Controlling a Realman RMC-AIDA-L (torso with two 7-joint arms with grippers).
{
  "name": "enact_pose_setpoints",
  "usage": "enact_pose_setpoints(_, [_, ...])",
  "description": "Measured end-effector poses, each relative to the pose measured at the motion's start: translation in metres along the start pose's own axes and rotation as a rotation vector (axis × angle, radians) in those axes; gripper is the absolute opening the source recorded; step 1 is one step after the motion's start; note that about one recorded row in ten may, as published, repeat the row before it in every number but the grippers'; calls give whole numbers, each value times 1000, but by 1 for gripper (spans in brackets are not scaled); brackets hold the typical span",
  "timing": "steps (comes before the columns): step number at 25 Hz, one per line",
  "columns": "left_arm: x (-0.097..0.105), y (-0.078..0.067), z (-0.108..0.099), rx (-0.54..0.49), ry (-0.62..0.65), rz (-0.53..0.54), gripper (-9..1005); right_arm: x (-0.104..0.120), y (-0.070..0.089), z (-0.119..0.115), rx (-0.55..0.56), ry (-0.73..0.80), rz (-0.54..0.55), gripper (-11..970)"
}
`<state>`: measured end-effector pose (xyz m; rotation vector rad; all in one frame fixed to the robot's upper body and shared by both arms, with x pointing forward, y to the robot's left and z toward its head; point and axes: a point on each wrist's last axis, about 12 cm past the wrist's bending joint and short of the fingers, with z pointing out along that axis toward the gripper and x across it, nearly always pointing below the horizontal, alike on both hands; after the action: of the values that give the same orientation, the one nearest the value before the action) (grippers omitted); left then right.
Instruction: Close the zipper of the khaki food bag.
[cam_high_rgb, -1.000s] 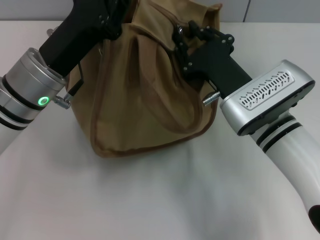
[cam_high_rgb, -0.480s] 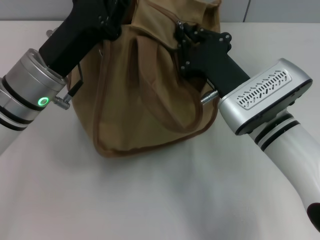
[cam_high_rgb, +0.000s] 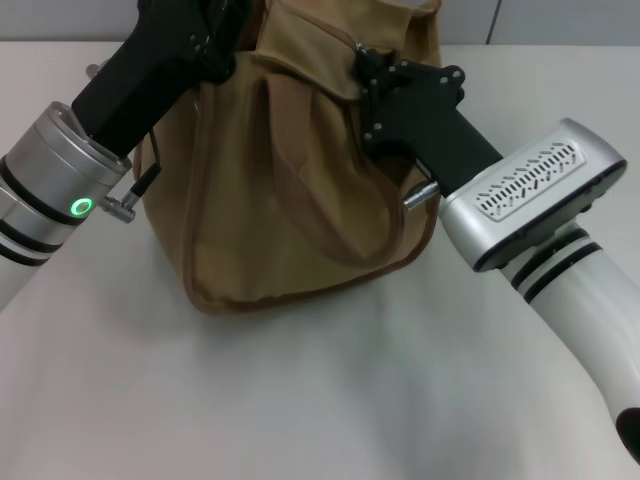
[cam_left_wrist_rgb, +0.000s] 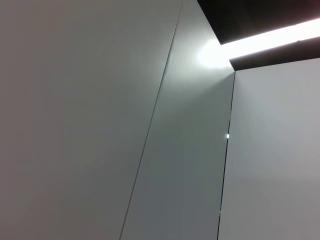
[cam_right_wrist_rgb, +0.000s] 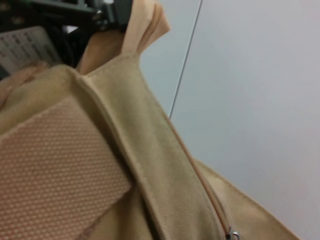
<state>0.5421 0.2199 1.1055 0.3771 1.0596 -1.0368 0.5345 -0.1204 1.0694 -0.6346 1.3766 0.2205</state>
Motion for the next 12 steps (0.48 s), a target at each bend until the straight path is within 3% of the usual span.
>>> enact_pose_setpoints(12, [-2,1,-10,-25,-8,6,29,4,-9,-8,64,-3,25,4])
